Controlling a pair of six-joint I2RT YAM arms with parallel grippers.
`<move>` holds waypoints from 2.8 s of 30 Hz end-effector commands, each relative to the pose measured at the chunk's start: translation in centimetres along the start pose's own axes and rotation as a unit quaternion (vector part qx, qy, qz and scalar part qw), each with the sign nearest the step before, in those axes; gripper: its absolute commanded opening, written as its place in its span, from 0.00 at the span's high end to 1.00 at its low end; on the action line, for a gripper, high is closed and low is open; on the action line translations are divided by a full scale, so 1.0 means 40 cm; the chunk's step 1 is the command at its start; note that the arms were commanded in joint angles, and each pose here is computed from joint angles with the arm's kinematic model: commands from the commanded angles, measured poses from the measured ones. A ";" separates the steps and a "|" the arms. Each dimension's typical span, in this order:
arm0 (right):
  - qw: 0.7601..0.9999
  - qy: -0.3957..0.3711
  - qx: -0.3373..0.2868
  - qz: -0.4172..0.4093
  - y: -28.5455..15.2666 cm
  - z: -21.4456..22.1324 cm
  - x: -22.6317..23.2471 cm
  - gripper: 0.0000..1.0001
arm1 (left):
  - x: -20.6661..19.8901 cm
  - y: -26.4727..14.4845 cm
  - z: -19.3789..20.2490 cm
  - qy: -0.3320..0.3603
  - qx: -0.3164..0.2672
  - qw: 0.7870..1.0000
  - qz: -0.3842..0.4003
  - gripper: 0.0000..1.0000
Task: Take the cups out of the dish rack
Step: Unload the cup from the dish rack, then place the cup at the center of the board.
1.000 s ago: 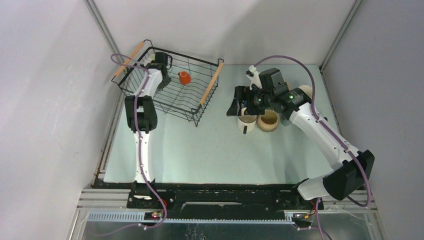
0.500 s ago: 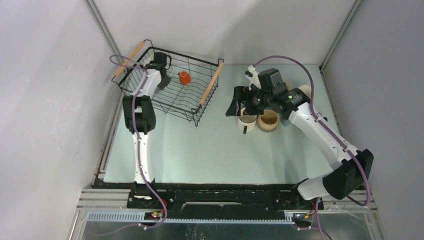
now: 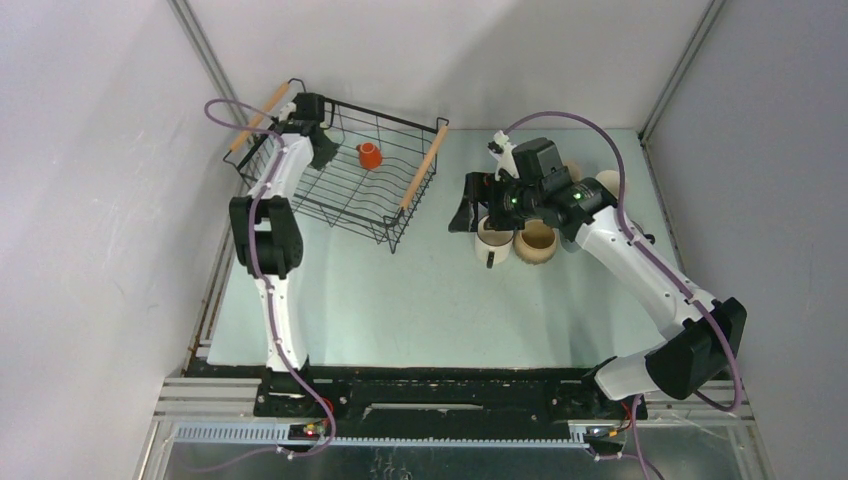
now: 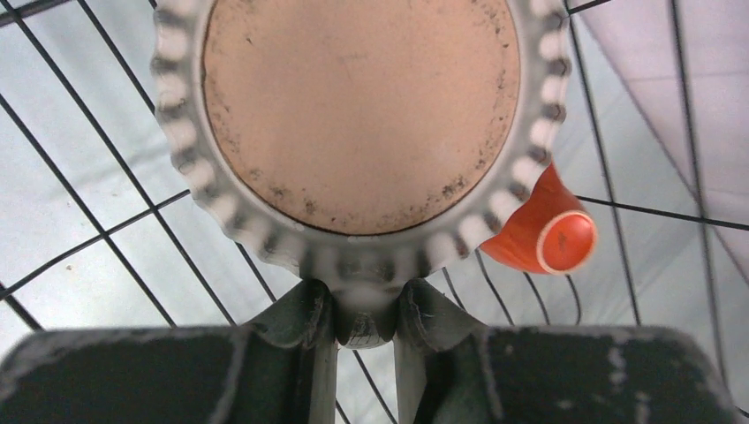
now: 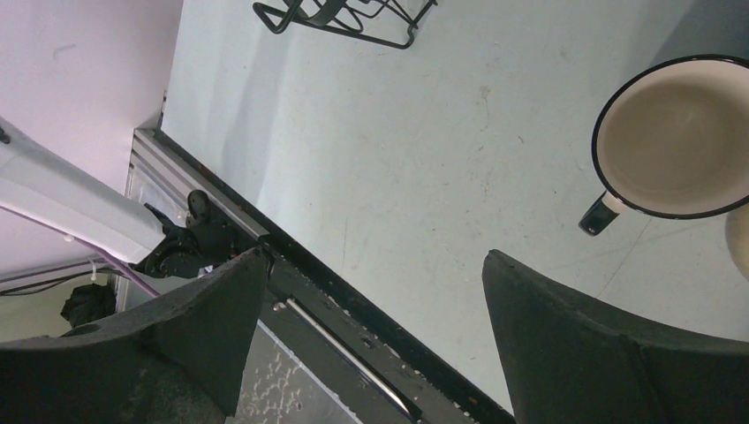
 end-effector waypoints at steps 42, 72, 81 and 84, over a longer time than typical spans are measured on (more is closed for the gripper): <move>0.952 0.095 -0.158 -0.246 -0.192 -0.071 0.106 0.00 | -0.163 -0.933 0.148 0.136 -0.092 0.863 0.478 1.00; 0.878 0.085 -0.142 -0.449 -0.173 -0.112 0.235 0.09 | -0.164 -1.149 0.381 0.069 0.042 0.678 0.730 1.00; 0.867 0.118 -0.103 -0.473 -0.147 -0.102 0.257 0.45 | -0.155 -1.130 0.420 0.067 0.060 0.662 0.744 1.00; 0.867 0.123 -0.093 -0.474 -0.143 -0.091 0.265 0.63 | -0.149 -1.124 0.434 0.072 0.065 0.657 0.747 1.00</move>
Point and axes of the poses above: each gripper's point midway between its finger pads, its own y axis out along the fingers, its own x axis along the line the jaws close on, z = x × y, the point moved 5 cm from there along -y, back along the fingers, and after that the axes turned 15 degrees about y, right-handed, at the moved point
